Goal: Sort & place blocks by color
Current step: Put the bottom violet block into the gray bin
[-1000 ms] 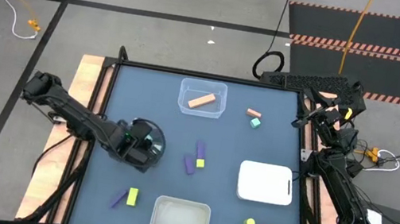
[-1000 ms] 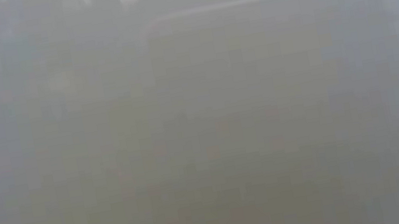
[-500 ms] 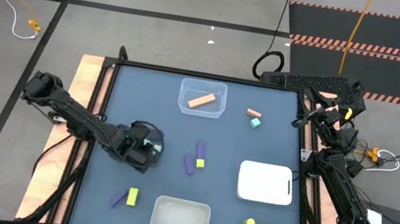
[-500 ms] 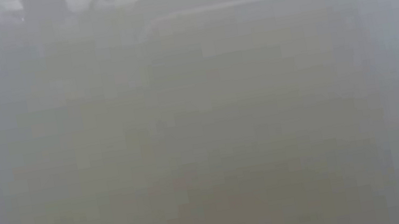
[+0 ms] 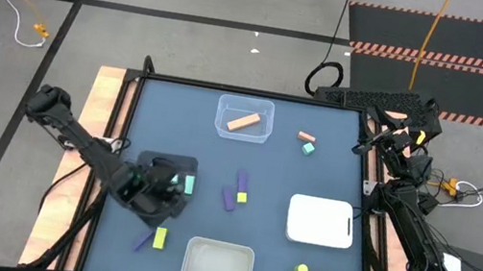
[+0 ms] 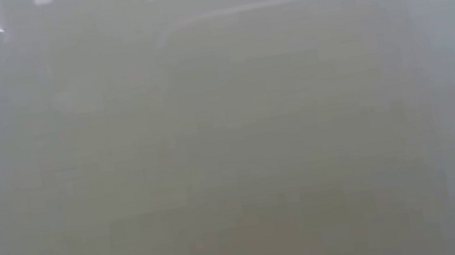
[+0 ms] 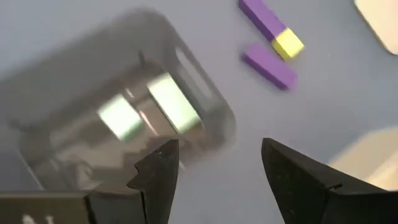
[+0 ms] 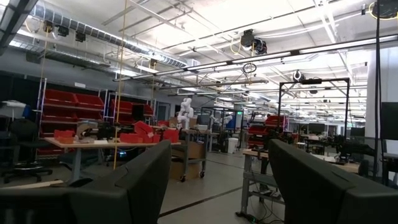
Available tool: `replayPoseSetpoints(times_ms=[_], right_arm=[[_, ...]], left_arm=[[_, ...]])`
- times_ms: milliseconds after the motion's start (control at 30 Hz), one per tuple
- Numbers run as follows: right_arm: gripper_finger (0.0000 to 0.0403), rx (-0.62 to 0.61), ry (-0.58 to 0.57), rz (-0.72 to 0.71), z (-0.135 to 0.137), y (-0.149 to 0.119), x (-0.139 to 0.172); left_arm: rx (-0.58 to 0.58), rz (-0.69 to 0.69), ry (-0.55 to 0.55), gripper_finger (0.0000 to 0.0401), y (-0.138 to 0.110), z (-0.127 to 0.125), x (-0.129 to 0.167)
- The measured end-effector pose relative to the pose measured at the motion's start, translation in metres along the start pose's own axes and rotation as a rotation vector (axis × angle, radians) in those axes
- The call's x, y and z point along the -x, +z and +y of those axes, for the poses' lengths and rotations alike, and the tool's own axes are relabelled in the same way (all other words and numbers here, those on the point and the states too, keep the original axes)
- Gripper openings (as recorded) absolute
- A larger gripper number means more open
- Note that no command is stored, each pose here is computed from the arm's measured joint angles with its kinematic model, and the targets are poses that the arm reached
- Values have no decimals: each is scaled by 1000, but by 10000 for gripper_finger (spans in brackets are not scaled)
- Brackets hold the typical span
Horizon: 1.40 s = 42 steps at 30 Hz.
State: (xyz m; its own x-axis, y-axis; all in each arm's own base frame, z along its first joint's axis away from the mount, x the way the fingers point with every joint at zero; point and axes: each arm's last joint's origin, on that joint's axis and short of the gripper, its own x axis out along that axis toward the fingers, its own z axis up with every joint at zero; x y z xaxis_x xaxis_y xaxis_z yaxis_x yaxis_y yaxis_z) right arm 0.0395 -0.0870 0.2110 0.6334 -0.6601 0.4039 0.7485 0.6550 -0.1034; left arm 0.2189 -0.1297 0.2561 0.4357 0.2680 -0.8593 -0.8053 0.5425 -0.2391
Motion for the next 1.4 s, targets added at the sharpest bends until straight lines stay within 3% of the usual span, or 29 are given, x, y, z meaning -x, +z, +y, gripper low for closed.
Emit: replayPoseSetpoints(times_ms=[200, 433, 633, 1100, 1400], right_arm=[[263, 0, 0, 0, 0, 0, 0], [263, 0, 0, 0, 0, 0, 0], [263, 0, 0, 0, 0, 0, 0], [263, 0, 0, 0, 0, 0, 0], [263, 0, 0, 0, 0, 0, 0]], left_arm=[[143, 69, -46, 227, -35, 0, 15], [328, 300, 41, 227, -87, -7, 7], [398, 339, 90, 227, -119, -15, -12], [356, 380, 285, 227, -140, -9, -35], [263, 368, 335, 227, -149, -9, -54]])
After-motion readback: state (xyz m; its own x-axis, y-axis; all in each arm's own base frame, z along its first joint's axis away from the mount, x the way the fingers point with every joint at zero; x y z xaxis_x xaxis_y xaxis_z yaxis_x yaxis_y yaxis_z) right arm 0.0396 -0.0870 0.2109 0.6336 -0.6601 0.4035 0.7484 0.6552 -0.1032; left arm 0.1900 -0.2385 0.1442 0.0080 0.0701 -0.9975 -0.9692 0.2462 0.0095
